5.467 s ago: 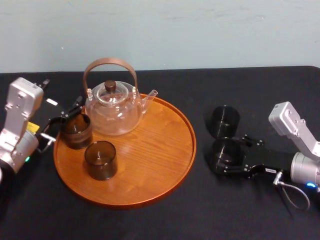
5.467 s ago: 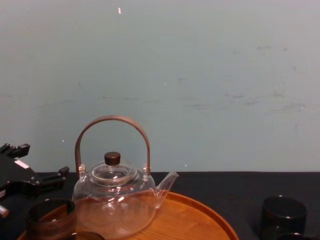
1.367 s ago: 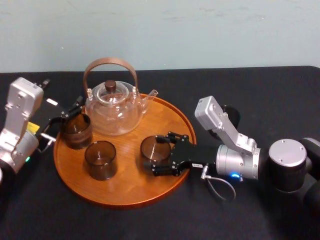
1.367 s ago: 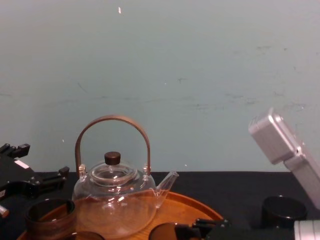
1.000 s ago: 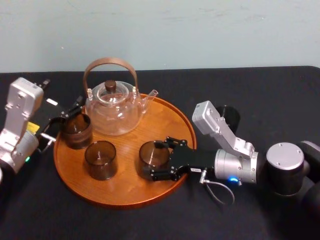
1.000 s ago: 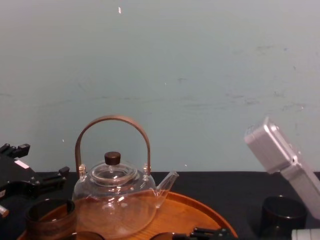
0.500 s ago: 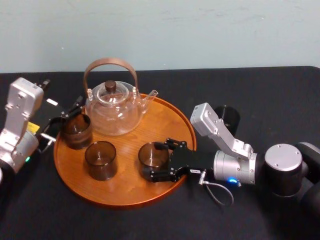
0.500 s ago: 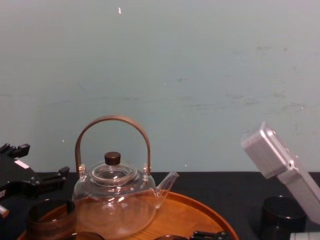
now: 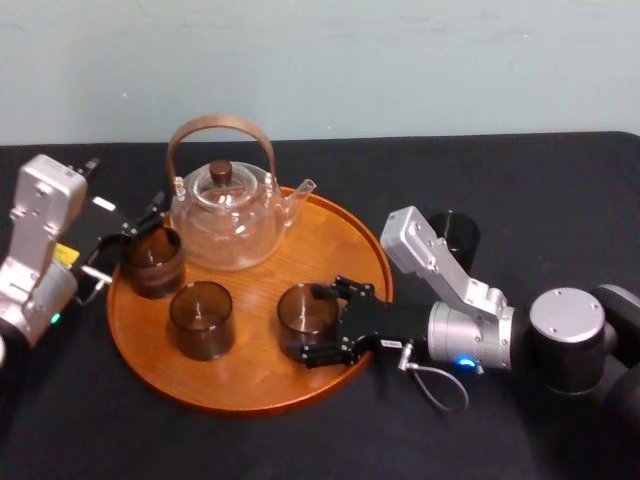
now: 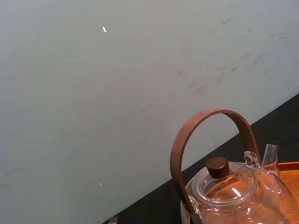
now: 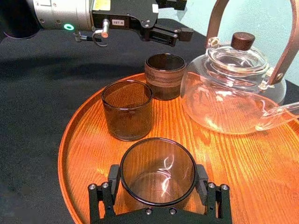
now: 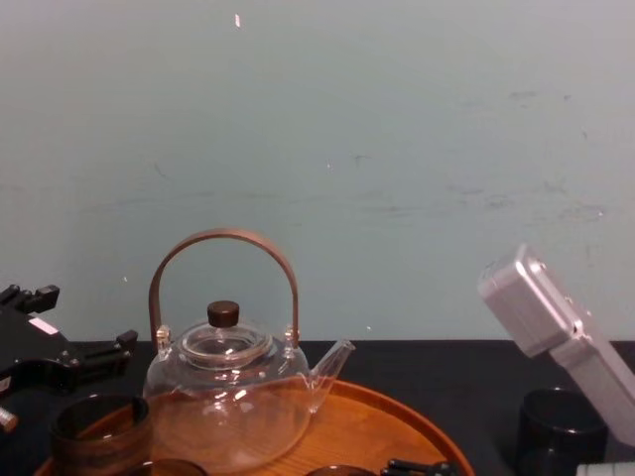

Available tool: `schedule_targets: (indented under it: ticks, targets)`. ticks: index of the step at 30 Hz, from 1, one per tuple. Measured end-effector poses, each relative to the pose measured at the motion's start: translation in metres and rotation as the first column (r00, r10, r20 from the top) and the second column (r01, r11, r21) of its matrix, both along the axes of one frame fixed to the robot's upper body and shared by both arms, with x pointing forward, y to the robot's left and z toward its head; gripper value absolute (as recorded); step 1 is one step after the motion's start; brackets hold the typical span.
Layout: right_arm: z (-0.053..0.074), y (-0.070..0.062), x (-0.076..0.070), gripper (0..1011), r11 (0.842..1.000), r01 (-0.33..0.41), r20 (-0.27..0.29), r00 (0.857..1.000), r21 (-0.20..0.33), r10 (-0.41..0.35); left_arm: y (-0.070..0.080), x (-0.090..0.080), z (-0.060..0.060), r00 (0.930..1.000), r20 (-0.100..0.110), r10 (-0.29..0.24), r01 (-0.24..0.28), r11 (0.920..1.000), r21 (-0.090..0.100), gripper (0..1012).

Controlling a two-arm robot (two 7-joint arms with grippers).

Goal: Pick up the glass from the table and place it on the tray.

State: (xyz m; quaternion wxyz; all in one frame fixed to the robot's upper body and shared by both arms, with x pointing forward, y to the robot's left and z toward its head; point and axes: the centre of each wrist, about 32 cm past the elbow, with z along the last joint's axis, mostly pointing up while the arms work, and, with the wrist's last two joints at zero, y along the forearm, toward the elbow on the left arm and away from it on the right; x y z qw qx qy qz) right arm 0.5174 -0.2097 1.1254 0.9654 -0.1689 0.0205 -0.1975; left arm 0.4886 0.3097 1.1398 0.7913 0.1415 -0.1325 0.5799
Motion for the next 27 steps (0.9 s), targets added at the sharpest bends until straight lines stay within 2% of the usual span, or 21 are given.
schedule_targets:
  ticks: [15, 27]
  targets:
    - [0.001, -0.001, 0.0, 1004, 1.0, -0.002, 0.001, 1.0, 0.005, 0.002, 0.0, 0.0, 0.0, 1.0, 0.0, 0.0, 0.0, 1.0, 0.0, 1001]
    - [0.006, -0.017, -0.005, 1004, 1.0, -0.015, 0.001, 1.0, 0.02, 0.015, 0.0, 0.0, 0.0, 1.0, 0.0, 0.0, 0.0, 1.0, 0.0, 1001]
